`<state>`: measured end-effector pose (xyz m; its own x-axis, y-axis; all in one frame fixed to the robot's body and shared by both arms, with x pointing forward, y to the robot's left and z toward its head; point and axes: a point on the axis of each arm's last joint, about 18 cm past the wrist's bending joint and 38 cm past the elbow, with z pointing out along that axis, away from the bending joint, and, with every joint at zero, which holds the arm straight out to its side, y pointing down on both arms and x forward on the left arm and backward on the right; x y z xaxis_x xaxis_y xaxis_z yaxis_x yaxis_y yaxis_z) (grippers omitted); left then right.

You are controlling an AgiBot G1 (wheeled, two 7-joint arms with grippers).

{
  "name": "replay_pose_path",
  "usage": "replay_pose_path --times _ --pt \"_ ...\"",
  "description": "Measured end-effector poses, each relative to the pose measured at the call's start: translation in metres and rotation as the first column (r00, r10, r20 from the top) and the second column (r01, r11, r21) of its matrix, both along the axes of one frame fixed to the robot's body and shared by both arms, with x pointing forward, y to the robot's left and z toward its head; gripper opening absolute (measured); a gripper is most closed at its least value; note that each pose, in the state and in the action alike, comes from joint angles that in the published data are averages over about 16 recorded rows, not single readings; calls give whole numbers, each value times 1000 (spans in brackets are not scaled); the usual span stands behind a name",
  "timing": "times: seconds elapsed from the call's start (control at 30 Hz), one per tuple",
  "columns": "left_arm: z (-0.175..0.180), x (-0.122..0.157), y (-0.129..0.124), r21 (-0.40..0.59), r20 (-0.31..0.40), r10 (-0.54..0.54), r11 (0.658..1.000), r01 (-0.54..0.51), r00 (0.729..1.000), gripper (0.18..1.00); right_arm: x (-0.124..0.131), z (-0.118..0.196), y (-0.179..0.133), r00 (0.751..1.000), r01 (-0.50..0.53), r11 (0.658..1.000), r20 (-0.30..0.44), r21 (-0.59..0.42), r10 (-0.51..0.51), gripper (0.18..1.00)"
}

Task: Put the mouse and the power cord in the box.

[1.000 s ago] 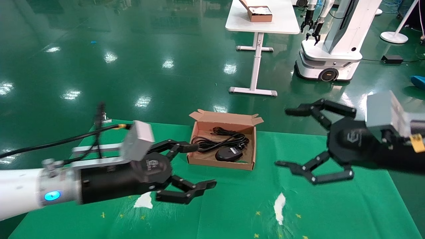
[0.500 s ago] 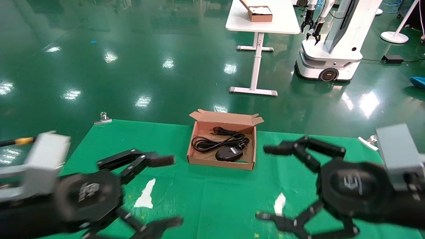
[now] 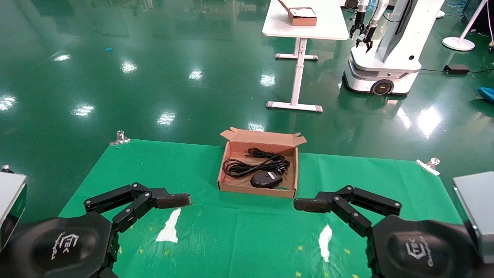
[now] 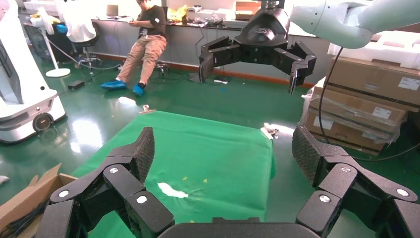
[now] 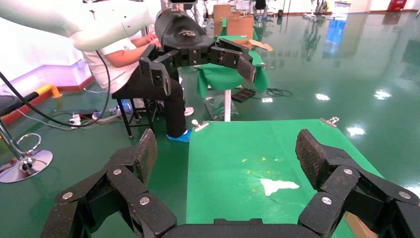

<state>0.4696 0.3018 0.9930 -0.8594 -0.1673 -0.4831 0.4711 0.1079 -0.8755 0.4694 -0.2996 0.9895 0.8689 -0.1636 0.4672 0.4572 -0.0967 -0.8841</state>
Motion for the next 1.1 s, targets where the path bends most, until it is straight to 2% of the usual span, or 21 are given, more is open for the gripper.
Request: replay_pose_path --times 1.1 --pt "-1 5 -2 -2 -6 11 1000 -11 1000 1000 6 3 -3 1000 23 1000 13 -7 -22 1001"
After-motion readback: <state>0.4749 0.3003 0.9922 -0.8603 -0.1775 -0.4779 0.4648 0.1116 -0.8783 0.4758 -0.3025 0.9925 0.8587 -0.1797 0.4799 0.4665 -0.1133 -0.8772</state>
